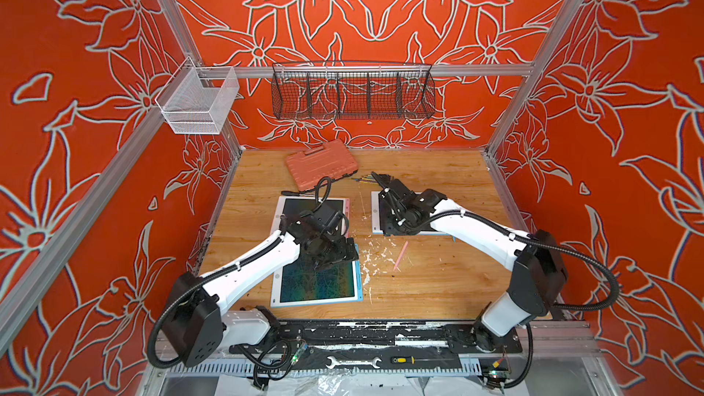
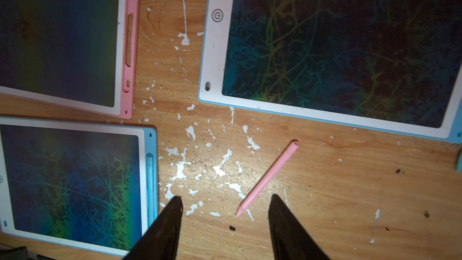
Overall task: Place the stylus back onto the writing tablet
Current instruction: Place the stylus on the writing tablet, then move the writing tablet to the corner of the board.
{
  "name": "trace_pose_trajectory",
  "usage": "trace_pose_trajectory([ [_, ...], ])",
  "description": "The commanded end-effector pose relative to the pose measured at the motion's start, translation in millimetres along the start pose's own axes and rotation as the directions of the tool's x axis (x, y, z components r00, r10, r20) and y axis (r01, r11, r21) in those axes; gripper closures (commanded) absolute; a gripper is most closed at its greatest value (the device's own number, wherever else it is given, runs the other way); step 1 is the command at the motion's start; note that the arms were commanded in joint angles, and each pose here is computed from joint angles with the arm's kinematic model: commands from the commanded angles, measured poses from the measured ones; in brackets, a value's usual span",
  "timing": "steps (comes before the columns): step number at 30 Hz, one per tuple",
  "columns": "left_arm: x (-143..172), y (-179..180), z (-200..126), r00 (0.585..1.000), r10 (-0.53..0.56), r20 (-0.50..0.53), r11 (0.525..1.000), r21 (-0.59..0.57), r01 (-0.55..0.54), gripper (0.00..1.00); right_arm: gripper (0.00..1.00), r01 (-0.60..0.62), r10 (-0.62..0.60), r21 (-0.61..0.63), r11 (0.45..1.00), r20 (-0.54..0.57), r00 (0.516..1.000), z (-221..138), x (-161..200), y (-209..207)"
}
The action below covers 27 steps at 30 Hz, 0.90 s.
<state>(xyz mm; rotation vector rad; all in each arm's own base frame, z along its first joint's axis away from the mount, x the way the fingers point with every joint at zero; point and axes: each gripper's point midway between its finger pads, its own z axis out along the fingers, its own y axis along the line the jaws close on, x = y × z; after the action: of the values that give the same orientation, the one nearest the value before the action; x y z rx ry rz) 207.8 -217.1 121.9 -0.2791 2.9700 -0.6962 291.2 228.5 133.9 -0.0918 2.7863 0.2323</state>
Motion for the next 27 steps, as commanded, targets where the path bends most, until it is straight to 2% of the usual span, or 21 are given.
trace_pose_trajectory([
  [1,-17.0,-26.9,5.2,0.997,-0.028,0.068,1.000,0.013,0.027,0.09,0.38,0.073,-0.073,-0.013,0.997,-0.001,0.997,-13.5,6.4,-14.5],
  [4,-17.4,-44.9,20.4,0.998,-0.011,0.059,1.000,-0.005,0.011,0.09,0.34,0.060,-0.060,-0.021,0.998,0.019,0.998,-24.4,8.0,-28.3],
  [12,-20.4,-88.2,60.4,0.999,0.042,0.029,0.998,-0.041,-0.041,0.09,0.17,0.058,-0.056,-0.034,0.998,0.037,0.998,-43.0,14.7,-60.4],
  [18,-23.3,-101.9,89.6,0.999,0.034,-0.008,0.998,-0.060,-0.035,0.08,0.12,0.055,-0.052,-0.042,0.998,0.064,0.997,-55.3,12.1,-77.6],
  [23,-22.9,-99.6,105.3,1.000,0.002,-0.022,0.996,-0.094,-0.004,0.08,0.09,0.088,-0.085,-0.029,0.996,0.072,0.994,-62.6,11.0,-89.0],
  [27,-24.9,-96.1,103.0,0.999,0.023,-0.035,0.989,-0.148,-0.028,0.07,0.09,0.065,-0.060,-0.059,0.996,0.078,0.995,-57.8,13.0,-87.4],
])
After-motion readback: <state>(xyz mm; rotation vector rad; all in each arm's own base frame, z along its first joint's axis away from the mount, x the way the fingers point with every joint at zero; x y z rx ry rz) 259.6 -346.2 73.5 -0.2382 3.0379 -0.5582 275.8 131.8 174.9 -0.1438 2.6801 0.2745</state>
